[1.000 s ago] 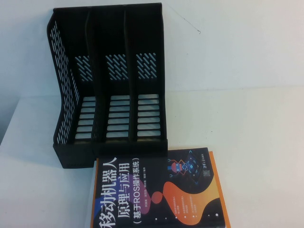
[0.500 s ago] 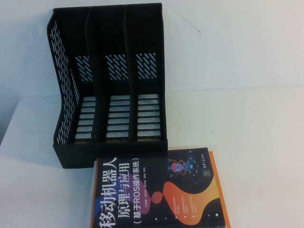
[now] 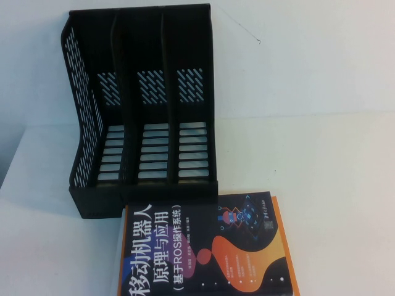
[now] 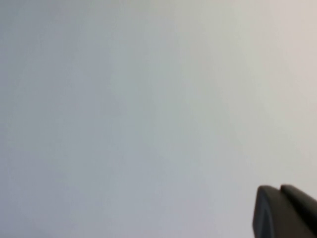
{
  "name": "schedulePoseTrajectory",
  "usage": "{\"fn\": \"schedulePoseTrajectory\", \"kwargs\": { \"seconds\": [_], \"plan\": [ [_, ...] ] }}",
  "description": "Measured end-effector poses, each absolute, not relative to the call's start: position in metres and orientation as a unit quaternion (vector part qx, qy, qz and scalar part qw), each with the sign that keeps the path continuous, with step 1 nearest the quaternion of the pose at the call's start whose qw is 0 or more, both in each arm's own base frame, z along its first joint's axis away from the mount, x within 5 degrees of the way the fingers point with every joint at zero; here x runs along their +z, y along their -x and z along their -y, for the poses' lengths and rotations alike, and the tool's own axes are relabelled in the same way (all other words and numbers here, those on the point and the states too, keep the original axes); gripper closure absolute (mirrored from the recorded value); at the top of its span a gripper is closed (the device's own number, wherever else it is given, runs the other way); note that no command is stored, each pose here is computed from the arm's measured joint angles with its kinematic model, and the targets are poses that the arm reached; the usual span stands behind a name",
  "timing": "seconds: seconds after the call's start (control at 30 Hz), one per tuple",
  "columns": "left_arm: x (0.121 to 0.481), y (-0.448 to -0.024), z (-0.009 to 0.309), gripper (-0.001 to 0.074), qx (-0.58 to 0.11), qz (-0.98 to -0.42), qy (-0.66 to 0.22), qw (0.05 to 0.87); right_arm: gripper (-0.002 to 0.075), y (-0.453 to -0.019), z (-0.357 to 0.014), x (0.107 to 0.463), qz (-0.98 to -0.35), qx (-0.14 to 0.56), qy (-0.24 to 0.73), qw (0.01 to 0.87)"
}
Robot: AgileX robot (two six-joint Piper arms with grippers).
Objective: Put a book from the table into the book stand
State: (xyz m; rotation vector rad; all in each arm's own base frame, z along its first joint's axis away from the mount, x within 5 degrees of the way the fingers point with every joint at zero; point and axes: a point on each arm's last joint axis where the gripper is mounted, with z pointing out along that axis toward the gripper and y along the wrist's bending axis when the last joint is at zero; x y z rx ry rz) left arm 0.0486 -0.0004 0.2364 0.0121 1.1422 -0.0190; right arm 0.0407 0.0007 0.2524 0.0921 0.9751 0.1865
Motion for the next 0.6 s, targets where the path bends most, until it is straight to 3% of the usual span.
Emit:
{"fn": "schedulePoseTrajectory", "kwargs": {
  "seconds": [0.3, 0.47, 0.6],
  "plan": [
    [0.283, -0.034, 0.004, 0.0738, -0.047, -0.671, -0.002, 0.740, 0.0718, -0.032, 0.002, 0.304, -0.674, 0.045, -0.060, 0.735],
    [0.270, -0.041, 0.009, 0.0738, -0.083, -0.783, 0.005, 0.617, 0.0718, -0.048, 0.003, 0.321, -0.778, 0.045, -0.080, 0.622],
    [0.264, -0.043, 0.013, 0.0738, -0.111, -0.806, 0.015, 0.581, 0.0718, -0.069, -0.002, 0.330, -0.824, 0.057, -0.063, 0.560]
  ]
}}
